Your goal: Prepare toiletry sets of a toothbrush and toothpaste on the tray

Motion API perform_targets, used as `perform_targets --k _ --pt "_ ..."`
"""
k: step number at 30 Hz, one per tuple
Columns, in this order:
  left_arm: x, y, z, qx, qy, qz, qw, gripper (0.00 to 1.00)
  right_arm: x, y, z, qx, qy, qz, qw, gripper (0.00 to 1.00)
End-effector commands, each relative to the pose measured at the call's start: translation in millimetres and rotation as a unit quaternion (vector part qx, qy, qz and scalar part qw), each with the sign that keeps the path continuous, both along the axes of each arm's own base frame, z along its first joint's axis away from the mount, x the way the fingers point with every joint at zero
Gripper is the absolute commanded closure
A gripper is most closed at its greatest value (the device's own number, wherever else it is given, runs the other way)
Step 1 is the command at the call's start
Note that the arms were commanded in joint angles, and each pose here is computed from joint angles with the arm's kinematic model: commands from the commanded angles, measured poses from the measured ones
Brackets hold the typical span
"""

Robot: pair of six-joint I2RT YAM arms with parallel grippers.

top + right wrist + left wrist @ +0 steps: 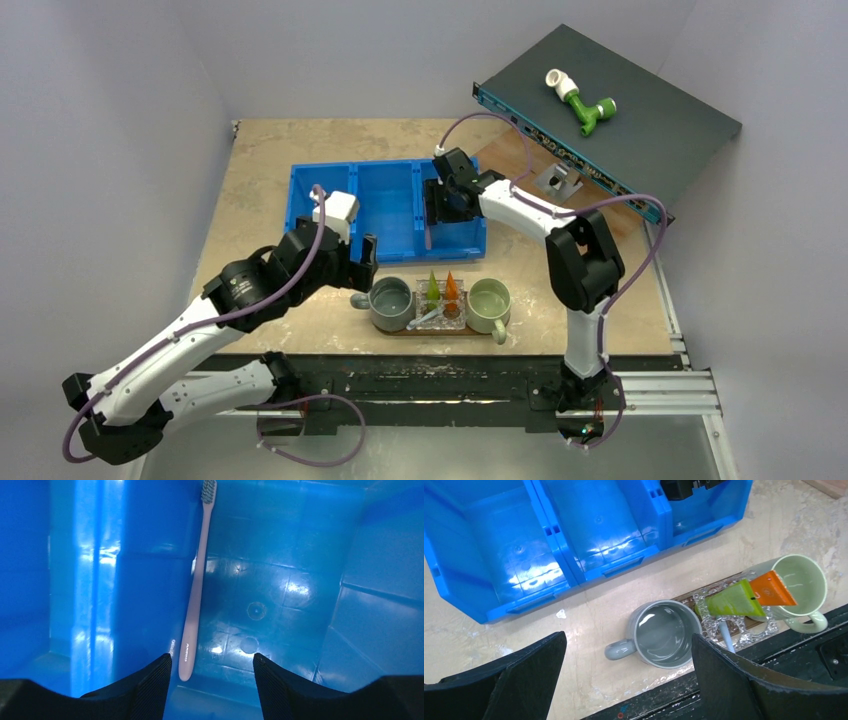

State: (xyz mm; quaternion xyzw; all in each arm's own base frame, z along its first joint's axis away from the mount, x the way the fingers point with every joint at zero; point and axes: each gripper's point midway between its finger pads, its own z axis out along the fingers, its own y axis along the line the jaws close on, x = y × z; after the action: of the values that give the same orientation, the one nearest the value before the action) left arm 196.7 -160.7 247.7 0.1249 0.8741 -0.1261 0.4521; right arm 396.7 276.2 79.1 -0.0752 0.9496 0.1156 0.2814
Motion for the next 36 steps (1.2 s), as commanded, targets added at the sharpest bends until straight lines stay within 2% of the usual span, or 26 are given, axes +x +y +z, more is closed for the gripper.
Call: perform_targets --k 1,14,20,24,28,29,31,33,36 --pt "0.6 -1.1 -2.2 -0.02 0.007 -0.001 1.0 0.05 21.1 11.7 12.8 0.018 -0.024 -0.008 1.0 0.36" --pt "4.8 -5.8 -14.9 -0.022 0.021 -0.009 1.0 0.05 21.9 23.6 -21.8 0.021 0.011 0.007 1.0 0.34" --pt "5.5 -7.4 -15.3 -0.024 0.022 -0.012 0.999 0.05 21.1 21.7 -19.5 0.025 0.006 0.003 1.0 0.41" --pt "6.2 -8.5 -14.7 -0.026 0.021 -0.015 0.999 0.05 23.6 21.9 -5.6 0.036 -0.009 -0.001 0.999 0.52" --pt "7.0 -9.2 -14.6 -0.025 0.021 -0.016 0.999 0.05 26.9 26.1 5.2 0.058 -0.016 -0.005 0.998 0.76" --pt "7.3 -9.1 -14.9 -0.025 0.021 -0.015 0.999 0.05 28.0 26.9 6.7 0.064 -0.016 -0.005 0.998 0.85" --pt "7.1 -10.0 -14.6 -0.026 0.022 -0.016 0.999 0.05 30.4 29.6 8.2 0.077 -0.016 -0.007 0.997 0.95" --pt "7.4 -10.2 -14.7 -0.026 0.022 -0.016 0.999 0.05 31.3 33.9 6.7 0.091 -0.011 -0.004 0.996 1.0" --pt "7.5 -11.1 -15.2 -0.025 0.025 -0.017 0.999 0.05 33.0 39.6 3.2 0.108 -0.002 -0.002 0.994 1.0"
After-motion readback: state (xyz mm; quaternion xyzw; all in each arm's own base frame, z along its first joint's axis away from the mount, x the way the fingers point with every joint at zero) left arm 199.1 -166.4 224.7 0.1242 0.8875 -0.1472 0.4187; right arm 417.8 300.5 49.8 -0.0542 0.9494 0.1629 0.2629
